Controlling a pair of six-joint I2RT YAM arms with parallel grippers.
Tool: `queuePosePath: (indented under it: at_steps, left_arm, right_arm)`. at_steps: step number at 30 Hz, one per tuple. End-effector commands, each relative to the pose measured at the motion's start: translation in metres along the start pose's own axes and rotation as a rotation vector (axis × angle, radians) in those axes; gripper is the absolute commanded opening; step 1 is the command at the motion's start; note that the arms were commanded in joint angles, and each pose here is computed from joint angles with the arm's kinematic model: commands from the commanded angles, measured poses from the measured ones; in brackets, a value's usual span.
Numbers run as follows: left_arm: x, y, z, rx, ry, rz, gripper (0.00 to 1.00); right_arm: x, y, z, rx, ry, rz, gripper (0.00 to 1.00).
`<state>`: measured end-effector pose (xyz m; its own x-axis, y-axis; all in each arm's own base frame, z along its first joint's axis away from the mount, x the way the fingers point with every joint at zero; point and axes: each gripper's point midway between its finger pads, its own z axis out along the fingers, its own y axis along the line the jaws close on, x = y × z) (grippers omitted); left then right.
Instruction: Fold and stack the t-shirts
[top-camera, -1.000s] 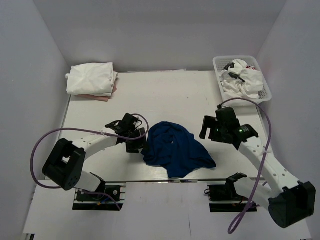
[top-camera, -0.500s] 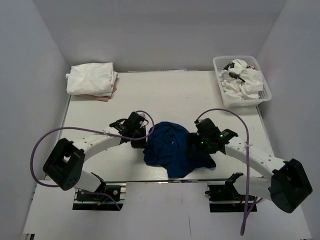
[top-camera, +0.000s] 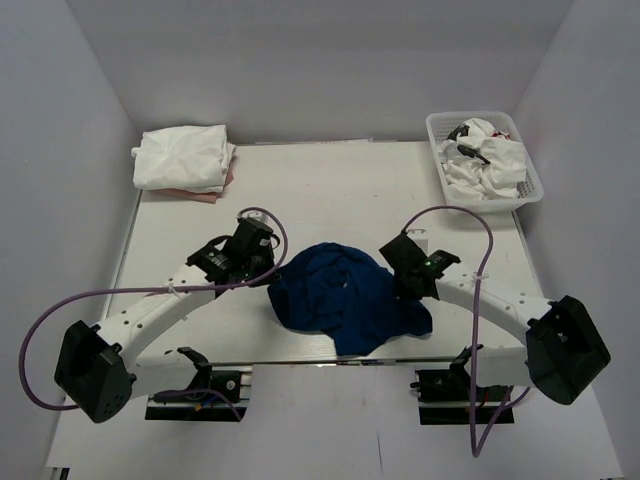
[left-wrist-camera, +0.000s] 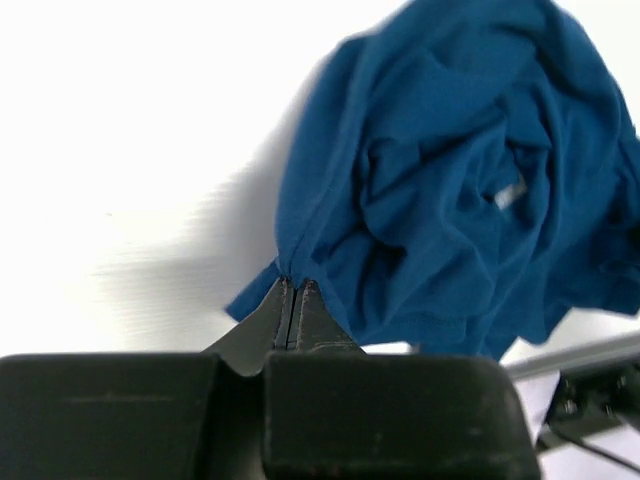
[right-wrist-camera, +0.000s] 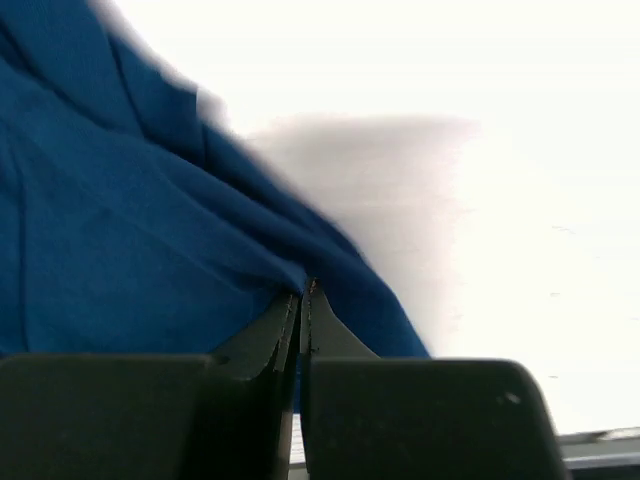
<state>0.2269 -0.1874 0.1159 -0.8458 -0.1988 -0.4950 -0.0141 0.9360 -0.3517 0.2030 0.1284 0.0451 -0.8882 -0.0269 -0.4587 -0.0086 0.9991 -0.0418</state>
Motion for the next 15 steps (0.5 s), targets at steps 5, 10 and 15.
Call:
queuePosePath:
  at_steps: [5,10,15]
  left_arm:
    - [-0.057,0.002,-0.031,-0.133,-0.169,-0.016,0.0]
    - [-0.108,-0.014,-0.067,-0.136,-0.317,-0.01,0.0]
    - [-0.163,-0.037,-0.127,-0.086,-0.499,-0.007,0.0]
  right_arm:
    - [-0.092,-0.016,-0.069,0.03,-0.348,0.109,0.0]
    - [-0.154,-0.035,-0.132,0.072,-0.594,0.141,0.0]
    - [-0.205,-0.057,-0.212,0.094,-0.824,0.216,0.0]
